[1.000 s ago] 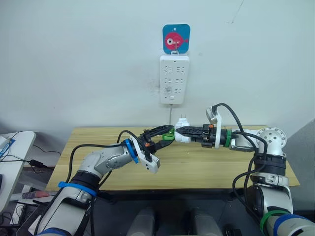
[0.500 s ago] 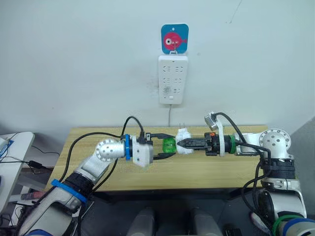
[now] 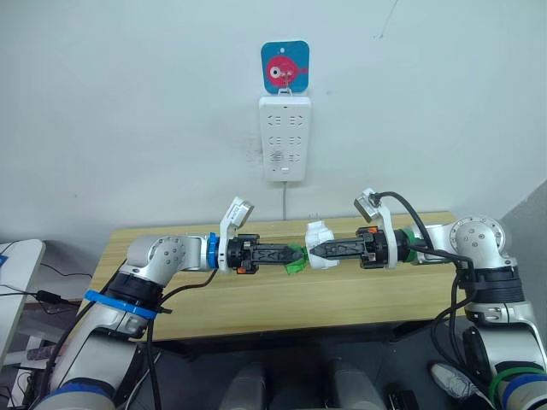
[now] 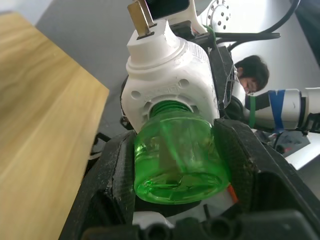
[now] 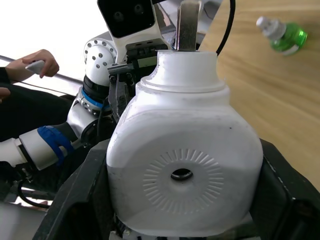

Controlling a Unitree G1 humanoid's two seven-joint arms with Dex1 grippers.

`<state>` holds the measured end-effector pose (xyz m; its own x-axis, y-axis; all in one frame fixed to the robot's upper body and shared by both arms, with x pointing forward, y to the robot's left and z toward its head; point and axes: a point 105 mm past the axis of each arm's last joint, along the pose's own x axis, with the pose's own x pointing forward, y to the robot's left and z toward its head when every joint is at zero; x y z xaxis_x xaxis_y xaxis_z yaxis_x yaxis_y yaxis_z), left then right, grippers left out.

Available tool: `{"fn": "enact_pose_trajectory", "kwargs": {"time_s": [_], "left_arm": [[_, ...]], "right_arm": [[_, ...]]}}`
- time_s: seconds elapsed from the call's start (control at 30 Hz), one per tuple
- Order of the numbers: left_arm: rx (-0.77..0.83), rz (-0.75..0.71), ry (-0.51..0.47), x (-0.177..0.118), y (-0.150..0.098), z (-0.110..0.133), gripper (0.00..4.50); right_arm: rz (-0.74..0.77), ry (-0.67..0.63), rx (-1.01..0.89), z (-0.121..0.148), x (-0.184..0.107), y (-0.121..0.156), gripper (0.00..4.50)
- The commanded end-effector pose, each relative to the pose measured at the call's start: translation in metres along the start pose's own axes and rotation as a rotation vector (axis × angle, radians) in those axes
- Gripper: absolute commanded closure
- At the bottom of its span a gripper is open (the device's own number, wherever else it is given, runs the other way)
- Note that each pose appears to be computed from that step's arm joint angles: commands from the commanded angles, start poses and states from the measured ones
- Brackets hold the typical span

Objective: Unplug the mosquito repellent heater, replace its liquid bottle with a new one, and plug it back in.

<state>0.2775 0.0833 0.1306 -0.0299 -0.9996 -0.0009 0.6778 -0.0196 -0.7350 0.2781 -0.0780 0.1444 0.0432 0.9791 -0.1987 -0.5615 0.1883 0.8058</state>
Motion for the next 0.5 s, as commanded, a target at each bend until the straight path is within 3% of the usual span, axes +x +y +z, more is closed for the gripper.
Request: {"fn": "enact_pose_trajectory", "kwargs": {"time_s": [0.03, 0.37, 0.43, 0.5], "left_arm": [[0.032, -0.102, 0.056, -0.001, -0.026, -0.005, 2.23], [0.063, -0.045, 0.164, -0.022, -0.022, -0.031, 2.23], [0.064, -0.018, 0.142, -0.026, -0.020, -0.031, 2.23], [0.088, 0.041, 0.107, -0.032, -0.012, -0.030, 2.23]], "right_arm": [[-0.071, -0.056, -0.032, 0.010, -0.013, -0.006, 1.50], [-0.137, -0.112, -0.061, 0.030, -0.023, -0.018, 1.50], [-0.228, -0.173, -0.067, 0.043, -0.029, -0.033, 1.50], [-0.490, -0.201, -0.118, 0.048, -0.042, -0.071, 1.50]]}}
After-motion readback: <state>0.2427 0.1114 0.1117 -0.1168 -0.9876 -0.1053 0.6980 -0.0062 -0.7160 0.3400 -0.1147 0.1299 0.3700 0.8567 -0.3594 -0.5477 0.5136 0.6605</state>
